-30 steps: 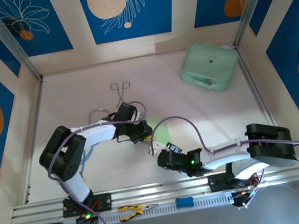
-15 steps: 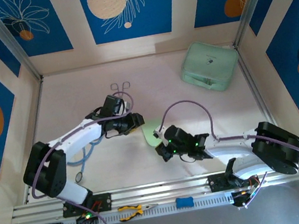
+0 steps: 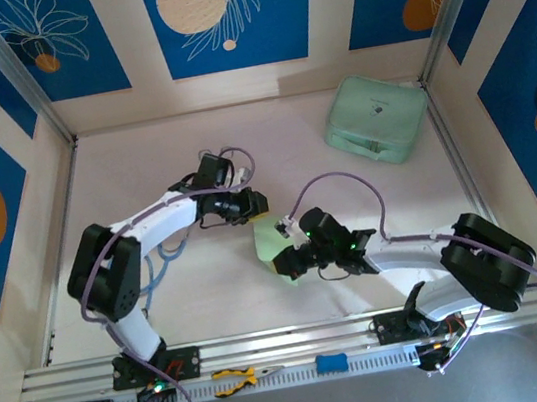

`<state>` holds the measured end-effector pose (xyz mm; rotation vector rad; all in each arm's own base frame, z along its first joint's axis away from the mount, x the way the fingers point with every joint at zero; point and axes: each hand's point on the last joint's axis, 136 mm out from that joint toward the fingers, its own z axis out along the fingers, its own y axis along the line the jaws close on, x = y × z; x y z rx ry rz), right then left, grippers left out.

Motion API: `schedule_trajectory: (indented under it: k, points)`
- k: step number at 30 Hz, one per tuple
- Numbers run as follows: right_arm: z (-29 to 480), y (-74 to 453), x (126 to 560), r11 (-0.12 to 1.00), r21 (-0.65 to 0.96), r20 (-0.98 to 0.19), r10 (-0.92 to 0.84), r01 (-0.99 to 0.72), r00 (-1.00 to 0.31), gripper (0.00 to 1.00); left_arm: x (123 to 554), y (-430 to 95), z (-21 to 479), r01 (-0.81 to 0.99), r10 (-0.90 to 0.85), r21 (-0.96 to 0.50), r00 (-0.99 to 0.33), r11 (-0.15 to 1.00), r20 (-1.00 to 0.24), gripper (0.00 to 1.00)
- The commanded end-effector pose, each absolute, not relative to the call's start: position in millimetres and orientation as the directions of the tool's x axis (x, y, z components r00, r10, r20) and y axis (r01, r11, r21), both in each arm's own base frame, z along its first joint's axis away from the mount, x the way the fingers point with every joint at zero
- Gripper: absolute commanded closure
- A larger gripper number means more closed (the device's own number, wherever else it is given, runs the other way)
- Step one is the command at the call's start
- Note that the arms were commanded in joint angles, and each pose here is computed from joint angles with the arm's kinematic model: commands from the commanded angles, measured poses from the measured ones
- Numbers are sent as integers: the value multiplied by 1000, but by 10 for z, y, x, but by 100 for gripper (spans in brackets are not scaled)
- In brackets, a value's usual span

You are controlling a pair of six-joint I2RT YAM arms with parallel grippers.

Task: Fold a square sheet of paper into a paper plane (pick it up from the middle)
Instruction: Third fold the triangle at the center of the table.

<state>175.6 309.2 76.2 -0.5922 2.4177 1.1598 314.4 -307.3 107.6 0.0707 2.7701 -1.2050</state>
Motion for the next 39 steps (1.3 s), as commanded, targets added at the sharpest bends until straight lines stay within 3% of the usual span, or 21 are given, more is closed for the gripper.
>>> schedule_trajectory:
  k: [1,8,18,39]
  points:
    - [838,3198,1759,521,678,-496,-196,-518,-846,97,3141,-3207,1024,131,73,-749,-991,650,-110,77]
    - [760,3250,1754,499,712,-458,-203,-494,-866,97,3088,-3217,548,110,123,-707,-992,699,-33,85]
    - [686,3184,1847,499,738,-428,-176,-455,-886,98,2891,-3052,12,70,141,-639,-988,766,61,88]
    - [395,2940,2066,631,624,-406,-242,-461,-881,97,2861,-3036,50,62,134,-635,-989,770,66,88]
